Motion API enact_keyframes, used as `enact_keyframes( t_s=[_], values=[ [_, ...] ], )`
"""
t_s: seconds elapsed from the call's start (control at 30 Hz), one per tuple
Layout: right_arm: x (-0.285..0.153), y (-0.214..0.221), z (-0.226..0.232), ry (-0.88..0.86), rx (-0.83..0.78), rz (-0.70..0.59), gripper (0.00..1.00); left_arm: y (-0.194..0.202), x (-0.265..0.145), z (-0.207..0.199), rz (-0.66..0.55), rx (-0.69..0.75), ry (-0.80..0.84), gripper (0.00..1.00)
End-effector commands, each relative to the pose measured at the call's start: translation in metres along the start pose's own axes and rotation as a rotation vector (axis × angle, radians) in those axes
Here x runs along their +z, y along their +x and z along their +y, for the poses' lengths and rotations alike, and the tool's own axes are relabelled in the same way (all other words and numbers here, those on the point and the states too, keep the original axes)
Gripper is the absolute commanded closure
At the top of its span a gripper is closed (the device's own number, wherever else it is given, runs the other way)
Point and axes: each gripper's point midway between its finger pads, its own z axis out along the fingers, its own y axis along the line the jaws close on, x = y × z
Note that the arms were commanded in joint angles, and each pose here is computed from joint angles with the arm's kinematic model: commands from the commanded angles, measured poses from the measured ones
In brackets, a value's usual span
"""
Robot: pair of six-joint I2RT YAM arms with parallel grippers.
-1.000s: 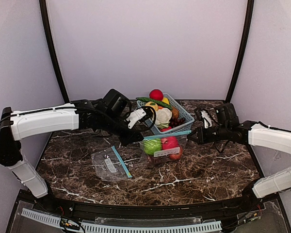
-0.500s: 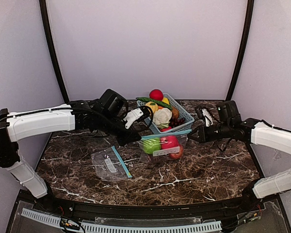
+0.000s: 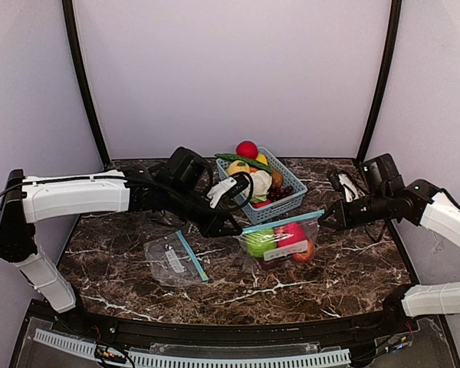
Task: Place the food in the zip-top bag and seal the zipper
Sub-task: Zip the zipper of the food storage bag.
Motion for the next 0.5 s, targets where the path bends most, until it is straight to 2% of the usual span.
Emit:
enact_keyframes(
  t_s=[0.0, 0.17, 0.27, 0.33, 0.37, 0.43, 0.47],
  values=[
    [0.001, 0.01, -0.047, 0.237, 0.097, 0.054, 1.0, 0.021, 0.029, 0.003, 0.035, -0.212, 0.038, 0.99],
    [0.014, -0.007, -0.083, 0.434, 0.109, 0.042, 1.0, 0.02, 0.048, 0.024, 0.0, -0.26, -0.034, 0.99],
    [0.024, -0.025, -0.091, 0.462, 0.089, 0.013, 1.0, 0.009, 0.05, 0.03, -0.043, -0.253, -0.059, 0.98],
    [0.032, -0.035, -0.093, 0.465, 0.084, 0.0, 1.0, 0.002, 0.048, 0.033, -0.065, -0.252, -0.078, 0.85],
    [0.034, -0.037, -0.096, 0.476, 0.084, -0.003, 1.0, -0.001, 0.045, 0.034, -0.08, -0.25, -0.094, 0.72],
    [0.039, -0.04, -0.104, 0.5, 0.087, -0.002, 1.0, -0.005, 0.035, 0.038, -0.113, -0.248, -0.132, 0.55],
    [0.04, -0.04, -0.109, 0.512, 0.092, -0.001, 1.0, -0.001, 0.033, 0.041, -0.113, -0.253, -0.151, 0.51]
  ],
)
